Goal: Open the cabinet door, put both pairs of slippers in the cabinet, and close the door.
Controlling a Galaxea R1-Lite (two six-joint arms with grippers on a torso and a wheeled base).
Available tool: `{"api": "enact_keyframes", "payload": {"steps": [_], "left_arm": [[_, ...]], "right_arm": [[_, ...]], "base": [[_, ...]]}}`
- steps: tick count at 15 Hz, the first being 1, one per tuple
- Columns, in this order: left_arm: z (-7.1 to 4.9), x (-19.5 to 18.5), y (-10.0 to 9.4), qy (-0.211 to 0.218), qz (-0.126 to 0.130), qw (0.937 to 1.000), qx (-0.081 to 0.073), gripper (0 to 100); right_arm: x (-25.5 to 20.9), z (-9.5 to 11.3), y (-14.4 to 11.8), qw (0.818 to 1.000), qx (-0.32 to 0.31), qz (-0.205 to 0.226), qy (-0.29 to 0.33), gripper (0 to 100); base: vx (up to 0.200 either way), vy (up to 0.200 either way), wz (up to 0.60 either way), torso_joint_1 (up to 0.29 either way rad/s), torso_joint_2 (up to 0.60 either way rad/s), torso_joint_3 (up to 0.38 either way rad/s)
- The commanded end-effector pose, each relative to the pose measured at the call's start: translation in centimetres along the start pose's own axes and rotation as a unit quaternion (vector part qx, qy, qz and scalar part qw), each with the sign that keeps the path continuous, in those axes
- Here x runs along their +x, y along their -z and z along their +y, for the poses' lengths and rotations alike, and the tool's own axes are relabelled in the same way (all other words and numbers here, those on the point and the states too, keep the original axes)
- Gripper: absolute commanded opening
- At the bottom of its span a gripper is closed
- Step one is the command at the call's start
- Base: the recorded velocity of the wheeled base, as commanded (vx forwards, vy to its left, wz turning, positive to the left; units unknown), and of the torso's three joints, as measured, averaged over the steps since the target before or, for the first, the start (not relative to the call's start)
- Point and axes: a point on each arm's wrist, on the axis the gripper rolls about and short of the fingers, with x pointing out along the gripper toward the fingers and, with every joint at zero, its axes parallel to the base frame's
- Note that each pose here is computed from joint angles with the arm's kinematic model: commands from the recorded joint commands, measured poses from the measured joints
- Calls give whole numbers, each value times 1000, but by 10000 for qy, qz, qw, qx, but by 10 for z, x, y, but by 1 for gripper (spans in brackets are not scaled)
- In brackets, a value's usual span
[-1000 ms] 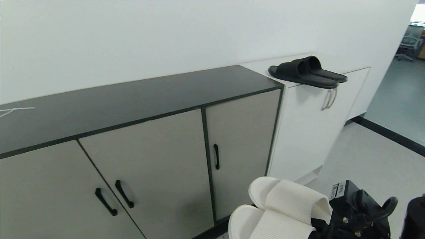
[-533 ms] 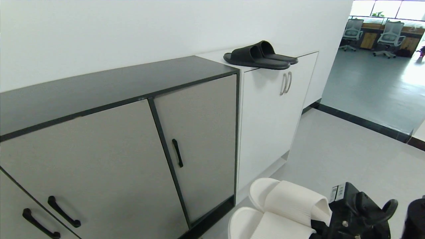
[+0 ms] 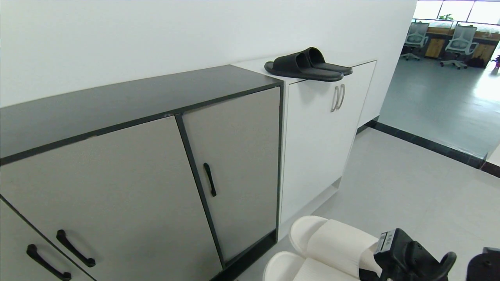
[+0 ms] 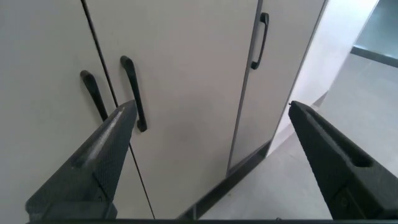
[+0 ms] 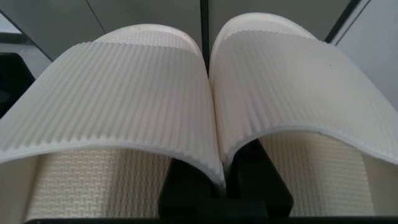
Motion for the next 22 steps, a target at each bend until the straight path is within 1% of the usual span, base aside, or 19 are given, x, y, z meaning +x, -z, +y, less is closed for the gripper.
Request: {"api": "enact_keyframes", "payload": {"steps": [1,11,20,22], "left_arm": [[0,0,0,0,3,10000,-1,100],[0,0,0,0,3,10000,-9,100],[0,0,0,0,3,10000,-1,100],[0,0,0,0,3,10000,-9,100]], "right_arm": [[1,1,2,10000,-13,44,-15,0],[1,1,4,9999,-30,97,-4,0],[0,0,7,9999,-36,143,-17,0],[0,0,7,9999,-47,165,-8,0]], "base": [[0,0,600,-2,7,7],[0,0,600,-1,2,5],[0,0,0,0,0,0],[0,0,600,2,5,7]]}}
